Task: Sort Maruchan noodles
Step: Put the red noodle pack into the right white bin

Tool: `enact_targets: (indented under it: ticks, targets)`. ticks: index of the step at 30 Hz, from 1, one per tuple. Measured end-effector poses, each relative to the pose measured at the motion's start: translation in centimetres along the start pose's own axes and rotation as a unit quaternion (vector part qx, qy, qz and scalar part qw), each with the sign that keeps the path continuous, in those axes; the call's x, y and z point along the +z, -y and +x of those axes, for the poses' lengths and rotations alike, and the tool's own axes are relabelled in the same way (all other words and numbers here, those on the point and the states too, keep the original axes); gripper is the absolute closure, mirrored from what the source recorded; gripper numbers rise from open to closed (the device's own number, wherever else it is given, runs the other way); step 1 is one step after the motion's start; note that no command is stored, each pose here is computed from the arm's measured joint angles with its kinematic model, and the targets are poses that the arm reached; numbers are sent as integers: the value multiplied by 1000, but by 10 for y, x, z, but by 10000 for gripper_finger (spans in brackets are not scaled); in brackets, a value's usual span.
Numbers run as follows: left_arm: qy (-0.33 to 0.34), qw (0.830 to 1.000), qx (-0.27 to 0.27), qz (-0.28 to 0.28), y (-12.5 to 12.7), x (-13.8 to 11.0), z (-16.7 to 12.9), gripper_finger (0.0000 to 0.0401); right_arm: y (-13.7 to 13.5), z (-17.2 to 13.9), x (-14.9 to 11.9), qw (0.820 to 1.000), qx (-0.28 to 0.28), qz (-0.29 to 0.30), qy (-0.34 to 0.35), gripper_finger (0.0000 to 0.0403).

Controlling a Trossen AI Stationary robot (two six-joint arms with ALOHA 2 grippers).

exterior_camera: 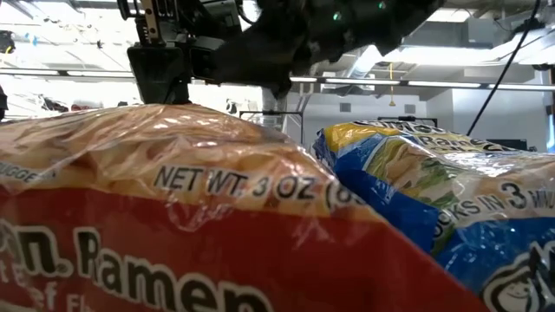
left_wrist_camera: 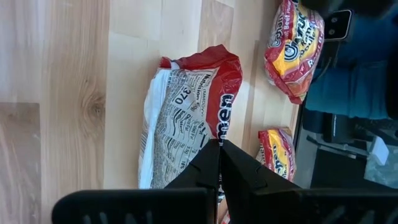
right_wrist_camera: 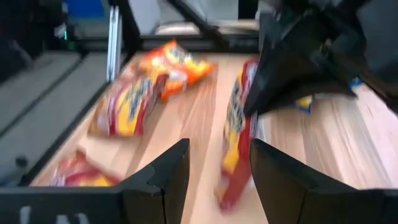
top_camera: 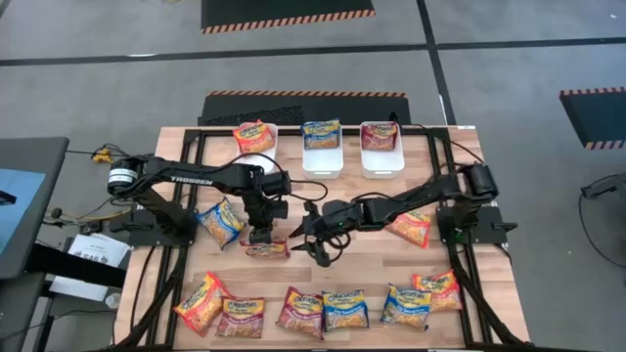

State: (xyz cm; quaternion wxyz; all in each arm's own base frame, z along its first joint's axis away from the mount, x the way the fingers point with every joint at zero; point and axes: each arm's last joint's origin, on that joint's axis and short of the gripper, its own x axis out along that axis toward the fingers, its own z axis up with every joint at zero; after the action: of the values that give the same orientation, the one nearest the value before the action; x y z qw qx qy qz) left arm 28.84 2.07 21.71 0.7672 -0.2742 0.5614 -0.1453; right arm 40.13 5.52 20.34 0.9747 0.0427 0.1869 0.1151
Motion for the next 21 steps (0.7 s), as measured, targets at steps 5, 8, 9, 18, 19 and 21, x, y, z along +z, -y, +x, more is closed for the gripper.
enact_targets:
  ticks: [5, 8, 9, 18, 19, 21]
  targets:
    - [0, 1000, 0, -2, 0, 0, 0, 401, 2, 14, -11, 1000, -19, 10, -6, 211]
    - [1, 1000, 0, -1, 0, 0, 0, 401, 3, 22, -14, 1000, -26, 14, -10, 211]
    - [1, 1000, 0, -1, 0, 0, 0, 401, 4, 22, -14, 999, -27, 20, -12, 211]
    - [4, 1000, -1, 4, 0, 1, 0, 401, 13, 21, -8, 997, -70, 33, 1, 211]
    - [4, 1000, -1, 4, 0, 1, 0, 401, 13, 21, -9, 997, -70, 41, -3, 211]
    - [4, 1000, -1, 4, 0, 1, 0, 401, 13, 22, -13, 996, -70, 48, -14, 211]
